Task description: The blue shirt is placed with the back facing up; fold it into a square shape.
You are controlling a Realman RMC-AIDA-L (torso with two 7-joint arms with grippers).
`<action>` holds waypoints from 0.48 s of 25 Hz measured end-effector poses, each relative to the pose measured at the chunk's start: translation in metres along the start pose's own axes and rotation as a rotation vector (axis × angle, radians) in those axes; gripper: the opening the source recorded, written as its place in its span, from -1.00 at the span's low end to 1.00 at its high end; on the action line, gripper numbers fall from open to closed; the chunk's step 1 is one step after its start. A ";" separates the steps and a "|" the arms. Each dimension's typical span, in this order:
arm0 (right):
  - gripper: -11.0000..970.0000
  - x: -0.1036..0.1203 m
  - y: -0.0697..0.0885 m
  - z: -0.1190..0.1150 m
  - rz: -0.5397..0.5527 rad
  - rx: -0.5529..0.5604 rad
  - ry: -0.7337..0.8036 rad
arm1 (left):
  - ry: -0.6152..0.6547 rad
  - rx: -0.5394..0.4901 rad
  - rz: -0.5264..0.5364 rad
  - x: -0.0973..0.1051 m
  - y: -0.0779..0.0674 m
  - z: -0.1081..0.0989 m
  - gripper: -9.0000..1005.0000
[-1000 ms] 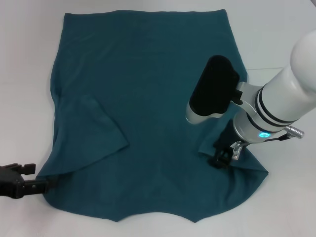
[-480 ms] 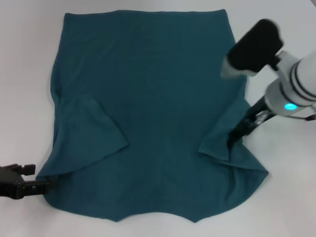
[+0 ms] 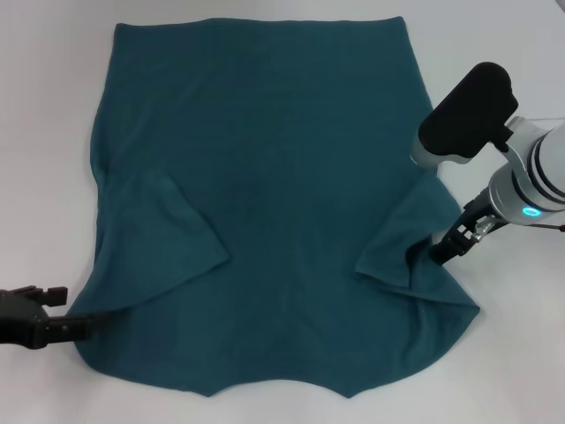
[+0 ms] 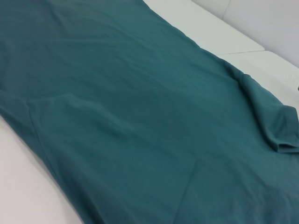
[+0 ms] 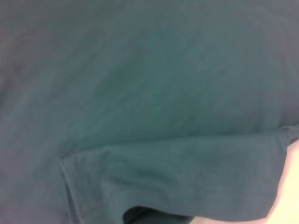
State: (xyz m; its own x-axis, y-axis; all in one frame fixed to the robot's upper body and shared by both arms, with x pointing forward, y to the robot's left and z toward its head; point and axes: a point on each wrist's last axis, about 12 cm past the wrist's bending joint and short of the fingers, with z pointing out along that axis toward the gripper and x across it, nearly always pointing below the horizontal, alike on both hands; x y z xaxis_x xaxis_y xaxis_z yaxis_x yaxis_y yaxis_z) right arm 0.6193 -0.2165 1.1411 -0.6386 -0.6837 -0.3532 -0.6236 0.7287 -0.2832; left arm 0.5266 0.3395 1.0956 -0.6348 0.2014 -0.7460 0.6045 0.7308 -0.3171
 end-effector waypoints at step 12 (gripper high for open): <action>0.91 -0.010 0.003 0.023 0.007 0.050 -0.075 | 0.001 0.002 -0.003 -0.001 0.000 0.000 0.86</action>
State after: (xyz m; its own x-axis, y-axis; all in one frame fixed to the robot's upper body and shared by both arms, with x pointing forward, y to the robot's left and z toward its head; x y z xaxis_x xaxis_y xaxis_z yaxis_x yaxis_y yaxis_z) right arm 0.6348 -0.2066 1.1231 -0.6061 -0.6749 -0.4210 -0.5948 0.7359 -0.3235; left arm 0.5275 0.3391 1.0962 -0.6372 0.1996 -0.7444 0.6032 0.7303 -0.3205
